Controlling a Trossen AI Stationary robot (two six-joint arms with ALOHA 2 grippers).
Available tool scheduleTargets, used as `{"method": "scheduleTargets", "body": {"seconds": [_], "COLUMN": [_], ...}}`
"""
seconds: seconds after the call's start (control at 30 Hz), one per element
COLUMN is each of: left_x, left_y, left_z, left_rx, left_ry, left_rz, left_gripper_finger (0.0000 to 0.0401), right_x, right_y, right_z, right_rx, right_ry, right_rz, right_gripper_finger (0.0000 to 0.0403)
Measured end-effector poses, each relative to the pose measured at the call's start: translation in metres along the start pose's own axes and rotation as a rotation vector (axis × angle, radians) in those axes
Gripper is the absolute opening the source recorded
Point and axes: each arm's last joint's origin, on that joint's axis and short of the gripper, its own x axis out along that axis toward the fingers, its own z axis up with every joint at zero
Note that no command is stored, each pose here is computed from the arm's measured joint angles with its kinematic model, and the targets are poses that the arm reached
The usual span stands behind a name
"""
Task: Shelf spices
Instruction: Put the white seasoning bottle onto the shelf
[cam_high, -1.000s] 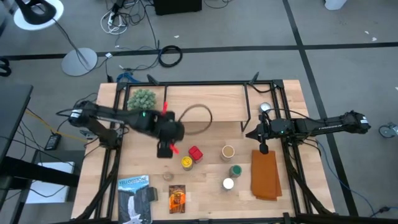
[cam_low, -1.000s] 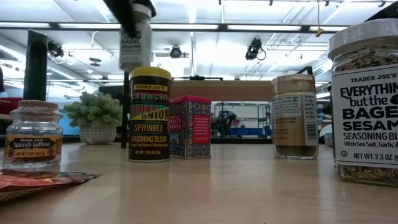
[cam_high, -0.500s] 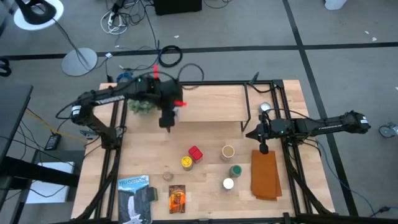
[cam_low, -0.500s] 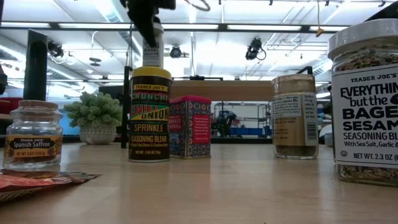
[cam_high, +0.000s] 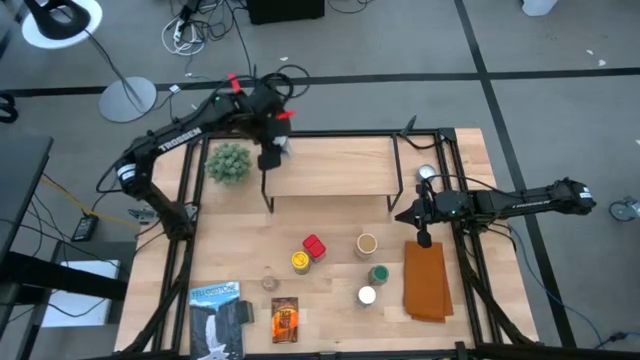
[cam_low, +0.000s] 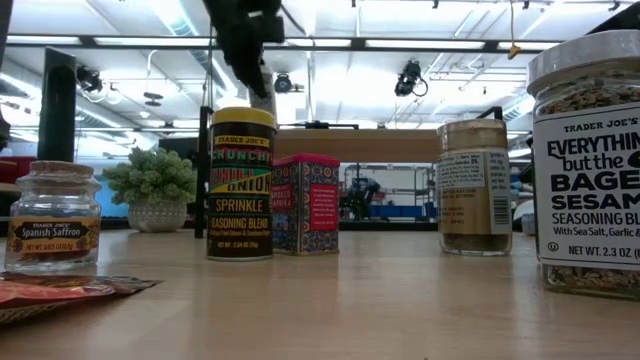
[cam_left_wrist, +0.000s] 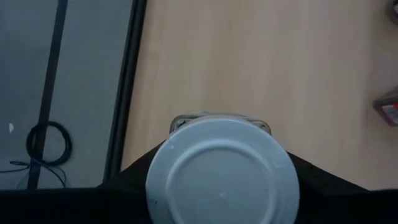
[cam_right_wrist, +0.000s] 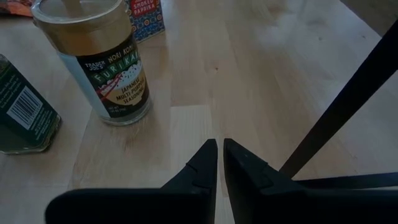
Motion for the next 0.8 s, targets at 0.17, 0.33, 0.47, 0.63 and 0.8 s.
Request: {"method": "scheduleTargets", "body": {"seconds": [0.17,0.33,0.47,0.63,0.8], "left_x": [0.016,0.019,0.019,0.019,0.019], "left_y": [0.016,0.024,0.024,0.024,0.024], "left_z": [-0.004,-0.007,-0.008,-0.008,-0.008], "left_rx": [-0.017,-0.027,-0.029,-0.047,-0.054], "left_ry": [0.04,0.051,0.052,0.055,0.063], "left_rz": [0.002,0.0,-0.005,0.0,0.011], "left_gripper_finger": [0.0209,0.0209,0.0209,0.0209,0.0215], "right_x": [0.0,0.0,0.0,0.0,0.0], "right_y": [0.0,0.0,0.0,0.0,0.0], "right_z": [0.0,0.0,0.0,0.0,0.0], "right_rx": [0.0,0.0,0.0,0.0,0.0], "right_ry": [0.0,0.0,0.0,0.0,0.0], "right_rz": [0.0,0.0,0.0,0.0,0.0], "right_gripper_finger": [0.0027,0.0029,0.0027,0.0028,0.003]}}
